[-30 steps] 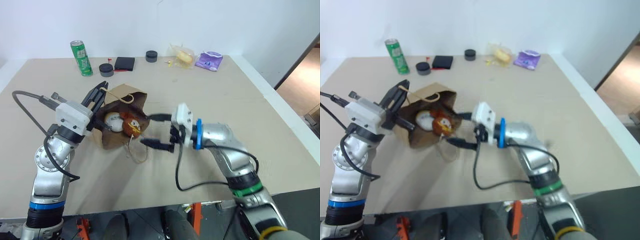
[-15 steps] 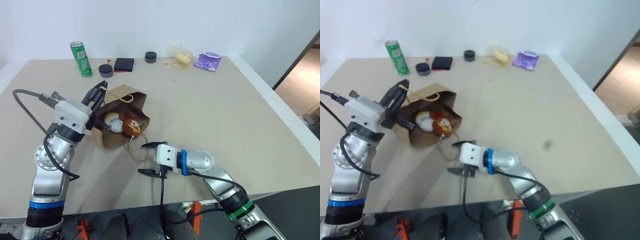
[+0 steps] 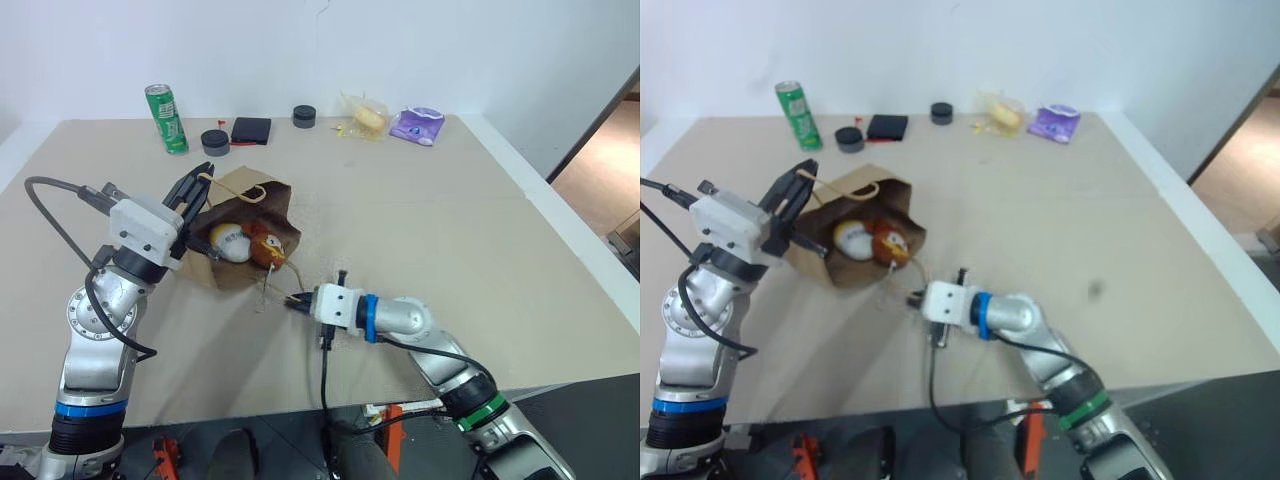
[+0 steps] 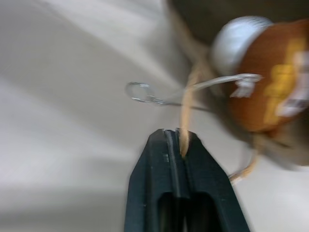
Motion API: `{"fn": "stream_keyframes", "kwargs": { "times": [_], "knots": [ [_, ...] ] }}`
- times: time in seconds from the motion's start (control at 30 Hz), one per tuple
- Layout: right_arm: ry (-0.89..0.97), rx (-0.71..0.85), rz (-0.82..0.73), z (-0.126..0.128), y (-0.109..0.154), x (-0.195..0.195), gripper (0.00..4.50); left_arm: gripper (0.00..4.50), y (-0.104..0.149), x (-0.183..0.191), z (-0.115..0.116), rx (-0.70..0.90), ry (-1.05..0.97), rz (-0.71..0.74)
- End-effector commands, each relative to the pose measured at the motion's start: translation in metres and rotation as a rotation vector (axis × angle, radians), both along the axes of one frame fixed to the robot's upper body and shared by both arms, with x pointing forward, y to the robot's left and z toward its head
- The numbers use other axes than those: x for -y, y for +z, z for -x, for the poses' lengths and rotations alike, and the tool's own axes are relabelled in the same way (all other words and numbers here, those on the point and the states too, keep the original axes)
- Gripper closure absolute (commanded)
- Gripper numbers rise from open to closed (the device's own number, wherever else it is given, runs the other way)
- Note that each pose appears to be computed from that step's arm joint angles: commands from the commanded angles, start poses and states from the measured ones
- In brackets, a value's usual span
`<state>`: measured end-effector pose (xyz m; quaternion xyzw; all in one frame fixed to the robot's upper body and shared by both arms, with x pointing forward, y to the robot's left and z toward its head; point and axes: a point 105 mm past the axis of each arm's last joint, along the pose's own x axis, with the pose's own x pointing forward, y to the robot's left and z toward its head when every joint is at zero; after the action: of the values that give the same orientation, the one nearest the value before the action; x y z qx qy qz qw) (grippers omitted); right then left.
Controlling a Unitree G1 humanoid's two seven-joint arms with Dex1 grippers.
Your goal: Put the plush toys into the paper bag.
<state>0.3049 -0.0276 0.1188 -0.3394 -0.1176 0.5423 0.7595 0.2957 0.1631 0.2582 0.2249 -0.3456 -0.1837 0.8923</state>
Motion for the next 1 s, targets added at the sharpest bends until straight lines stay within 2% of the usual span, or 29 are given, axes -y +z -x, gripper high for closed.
{"fn": "stream_keyframes", "kwargs": {
  "times": [0.03, 0.1, 0.33, 0.47, 0.57, 0.67, 0.77, 0.87, 0.9, 0.97, 1.0],
  "knots": [
    [0.011, 0.196, -0.125, -0.002, 0.057, 0.01, 4.48, 4.5, 0.013, -0.002, 0.004, 0.046, -0.001, 0.015],
    [0.033, 0.278, -0.156, -0.001, 0.086, 0.015, 4.48, 4.5, 0.012, -0.004, 0.001, 0.03, 0.002, 0.046],
    [0.13, 0.428, -0.2, 0.013, 0.147, 0.007, 4.48, 4.5, 0.011, -0.005, 0.0, 0.017, 0.007, 0.074],
    [0.167, 0.461, -0.199, 0.019, 0.157, -0.002, 4.48, 4.5, 0.009, -0.01, -0.002, 0.007, 0.029, 0.096],
    [0.121, 0.465, -0.194, 0.007, 0.154, -0.002, 4.48, 4.5, 0.005, -0.015, -0.005, -0.026, 0.05, 0.128],
    [0.085, 0.457, -0.222, -0.002, 0.157, -0.002, 3.45, 4.5, 0.0, -0.023, -0.011, -0.103, 0.044, 0.223],
    [0.083, 0.442, -0.262, -0.003, 0.162, -0.003, 2.08, 4.5, -0.001, -0.026, -0.012, -0.144, 0.029, 0.261],
    [0.101, 0.403, -0.289, 0.001, 0.161, -0.003, 0.68, 3.6, -0.008, -0.022, -0.009, -0.24, -0.054, 0.315],
    [0.094, 0.365, -0.334, 0.001, 0.164, 0.0, 0.24, 3.17, -0.011, -0.019, -0.007, -0.282, -0.09, 0.332],
    [0.079, 0.249, -0.418, -0.001, 0.166, 0.008, 0.15, 2.4, -0.019, -0.017, -0.005, -0.374, -0.145, 0.371],
    [0.075, 0.195, -0.449, -0.002, 0.166, 0.012, 0.15, 1.86, -0.022, -0.016, -0.004, -0.412, -0.167, 0.388]
  ]
}}
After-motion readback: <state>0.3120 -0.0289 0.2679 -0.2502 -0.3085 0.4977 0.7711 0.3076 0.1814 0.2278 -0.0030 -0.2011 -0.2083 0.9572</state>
